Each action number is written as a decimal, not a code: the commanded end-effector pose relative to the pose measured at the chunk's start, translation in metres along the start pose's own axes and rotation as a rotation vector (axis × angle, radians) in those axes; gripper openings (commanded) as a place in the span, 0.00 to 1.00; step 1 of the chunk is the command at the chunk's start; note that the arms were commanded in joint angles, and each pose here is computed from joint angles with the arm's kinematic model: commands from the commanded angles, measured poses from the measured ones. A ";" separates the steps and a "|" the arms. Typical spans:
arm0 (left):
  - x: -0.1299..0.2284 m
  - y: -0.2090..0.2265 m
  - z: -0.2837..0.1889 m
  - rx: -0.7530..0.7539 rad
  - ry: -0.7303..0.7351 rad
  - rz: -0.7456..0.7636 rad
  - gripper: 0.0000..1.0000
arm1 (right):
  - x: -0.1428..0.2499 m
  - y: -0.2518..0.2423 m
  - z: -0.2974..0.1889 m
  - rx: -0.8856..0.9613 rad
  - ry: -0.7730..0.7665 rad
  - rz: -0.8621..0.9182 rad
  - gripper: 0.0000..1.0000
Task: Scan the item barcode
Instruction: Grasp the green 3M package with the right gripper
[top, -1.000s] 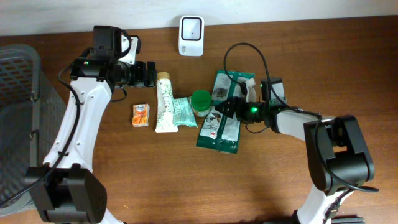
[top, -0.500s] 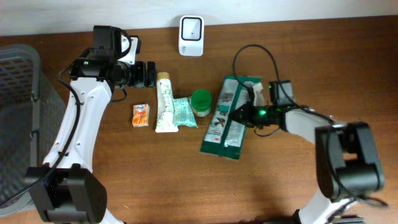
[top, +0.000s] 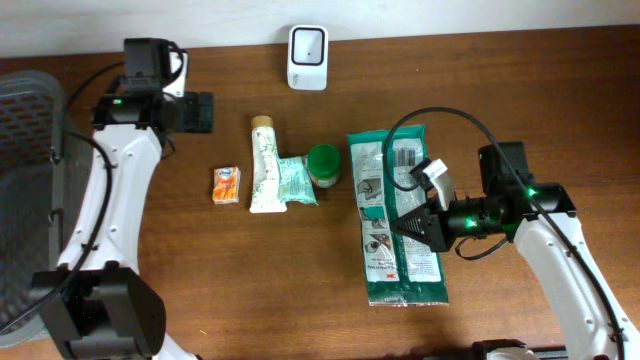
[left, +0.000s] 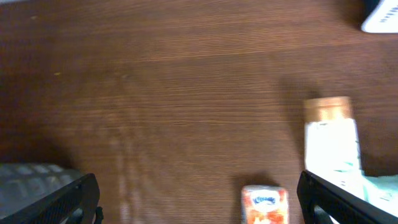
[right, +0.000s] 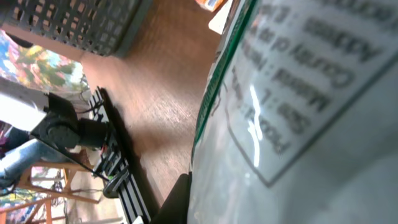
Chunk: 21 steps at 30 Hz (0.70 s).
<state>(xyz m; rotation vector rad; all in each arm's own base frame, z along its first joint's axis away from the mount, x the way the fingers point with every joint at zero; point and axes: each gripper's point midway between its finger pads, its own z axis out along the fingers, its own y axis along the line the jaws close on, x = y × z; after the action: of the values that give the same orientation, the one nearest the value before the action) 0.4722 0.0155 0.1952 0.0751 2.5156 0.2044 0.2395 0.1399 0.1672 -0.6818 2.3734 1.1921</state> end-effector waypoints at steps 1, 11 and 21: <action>0.004 0.041 0.005 -0.065 0.012 -0.053 0.99 | -0.007 0.005 -0.004 0.010 -0.012 -0.045 0.04; 0.008 0.060 0.006 -0.087 0.019 -0.085 0.99 | -0.024 0.010 -0.012 0.020 -0.040 0.001 0.04; 0.008 0.060 0.006 -0.088 0.019 -0.085 0.99 | -0.064 0.062 0.028 -0.207 -0.076 -0.048 0.04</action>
<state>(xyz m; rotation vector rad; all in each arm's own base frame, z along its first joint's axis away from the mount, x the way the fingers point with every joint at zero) 0.4667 0.0739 0.1953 -0.0805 2.5218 0.2662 0.2691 0.1831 0.2133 -0.6847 2.2099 1.3014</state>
